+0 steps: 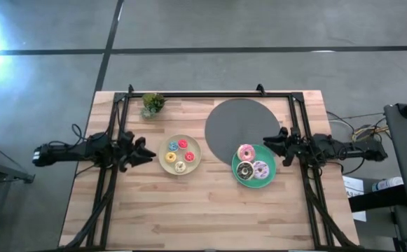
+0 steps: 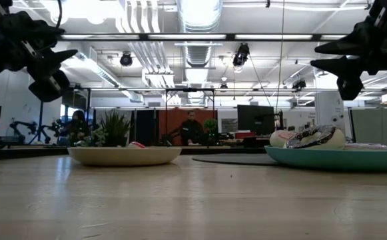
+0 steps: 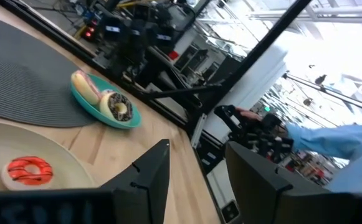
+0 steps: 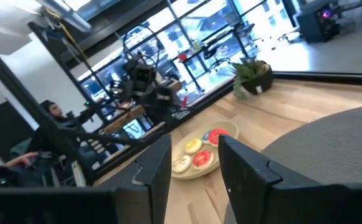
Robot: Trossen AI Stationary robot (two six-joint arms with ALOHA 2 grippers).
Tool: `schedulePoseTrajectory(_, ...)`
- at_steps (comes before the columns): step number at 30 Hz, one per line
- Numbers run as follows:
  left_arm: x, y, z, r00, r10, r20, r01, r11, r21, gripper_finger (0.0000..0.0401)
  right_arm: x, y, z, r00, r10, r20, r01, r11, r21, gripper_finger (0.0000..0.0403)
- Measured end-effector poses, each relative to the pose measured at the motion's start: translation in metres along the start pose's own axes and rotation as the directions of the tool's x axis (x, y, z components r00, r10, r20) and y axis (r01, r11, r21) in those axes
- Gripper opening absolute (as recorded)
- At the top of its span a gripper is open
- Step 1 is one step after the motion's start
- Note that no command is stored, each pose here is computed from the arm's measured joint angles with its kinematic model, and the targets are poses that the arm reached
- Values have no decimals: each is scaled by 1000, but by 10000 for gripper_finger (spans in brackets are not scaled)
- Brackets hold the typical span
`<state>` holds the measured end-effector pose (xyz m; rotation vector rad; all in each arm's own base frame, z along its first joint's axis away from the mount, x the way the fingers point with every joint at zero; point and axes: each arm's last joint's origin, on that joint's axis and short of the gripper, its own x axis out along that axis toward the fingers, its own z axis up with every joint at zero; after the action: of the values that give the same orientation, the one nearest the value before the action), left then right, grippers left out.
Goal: Pick & Place donuts
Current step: Return to Home Position
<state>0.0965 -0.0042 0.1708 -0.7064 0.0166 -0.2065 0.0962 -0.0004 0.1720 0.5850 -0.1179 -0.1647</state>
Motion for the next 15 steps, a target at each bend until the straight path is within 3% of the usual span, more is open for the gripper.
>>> schedulePoseTrajectory(15, 0, -2, -2, 1000, -19, -19, 19, 1000, -2, 131, 2, -2, -1, 1000, -24, -9, 24, 1000, -6, 131)
